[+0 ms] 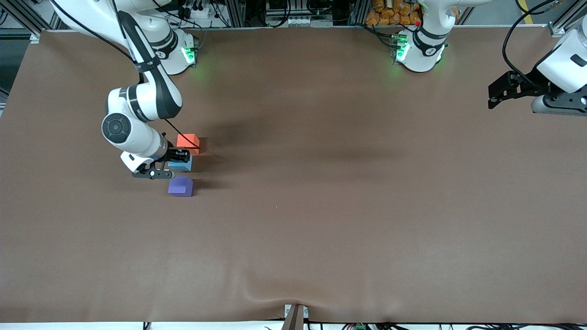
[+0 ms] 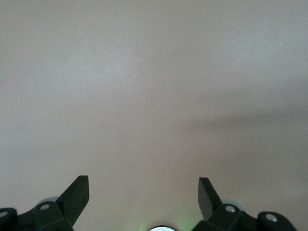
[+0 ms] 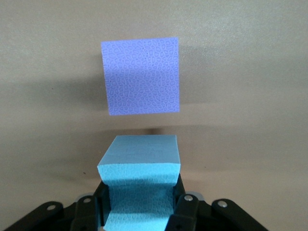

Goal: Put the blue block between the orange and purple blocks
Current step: 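Lower the blue block between the orange and purple blocks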

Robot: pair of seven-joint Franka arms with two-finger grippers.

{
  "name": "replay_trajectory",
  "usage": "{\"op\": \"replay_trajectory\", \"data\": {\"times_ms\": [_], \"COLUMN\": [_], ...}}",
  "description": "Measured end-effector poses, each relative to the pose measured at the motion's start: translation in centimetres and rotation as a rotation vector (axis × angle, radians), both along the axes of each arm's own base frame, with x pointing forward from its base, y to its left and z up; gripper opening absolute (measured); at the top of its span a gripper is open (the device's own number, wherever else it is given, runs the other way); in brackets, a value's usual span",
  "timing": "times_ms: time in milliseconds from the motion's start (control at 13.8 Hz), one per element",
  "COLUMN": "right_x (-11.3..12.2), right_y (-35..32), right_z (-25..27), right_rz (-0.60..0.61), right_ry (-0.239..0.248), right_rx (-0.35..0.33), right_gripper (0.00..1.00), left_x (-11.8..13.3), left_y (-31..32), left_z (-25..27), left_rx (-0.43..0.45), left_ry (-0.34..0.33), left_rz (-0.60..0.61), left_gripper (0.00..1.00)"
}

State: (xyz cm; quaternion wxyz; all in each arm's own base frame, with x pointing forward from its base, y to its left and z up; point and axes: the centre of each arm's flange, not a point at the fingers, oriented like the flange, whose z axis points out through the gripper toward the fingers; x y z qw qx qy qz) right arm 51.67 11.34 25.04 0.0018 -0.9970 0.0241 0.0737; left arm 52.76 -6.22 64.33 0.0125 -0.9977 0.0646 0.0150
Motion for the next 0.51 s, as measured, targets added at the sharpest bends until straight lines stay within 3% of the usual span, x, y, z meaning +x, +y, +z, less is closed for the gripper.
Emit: {"op": "replay_trajectory", "data": {"times_ms": [506], "right_x": [-0.4], "right_y": [0.1], "right_z": [-2.2], "right_rz": [0.003], "right_ry": [-0.02], "right_rx": [0.0], "right_gripper": [0.52], "left_x": [0.0], "left_y": [-0.1], "left_z": [-0.1], "left_rx": [-0.001], "left_ry": [0.006], "left_rz": [-0.002], "left_gripper": [1.0]}}
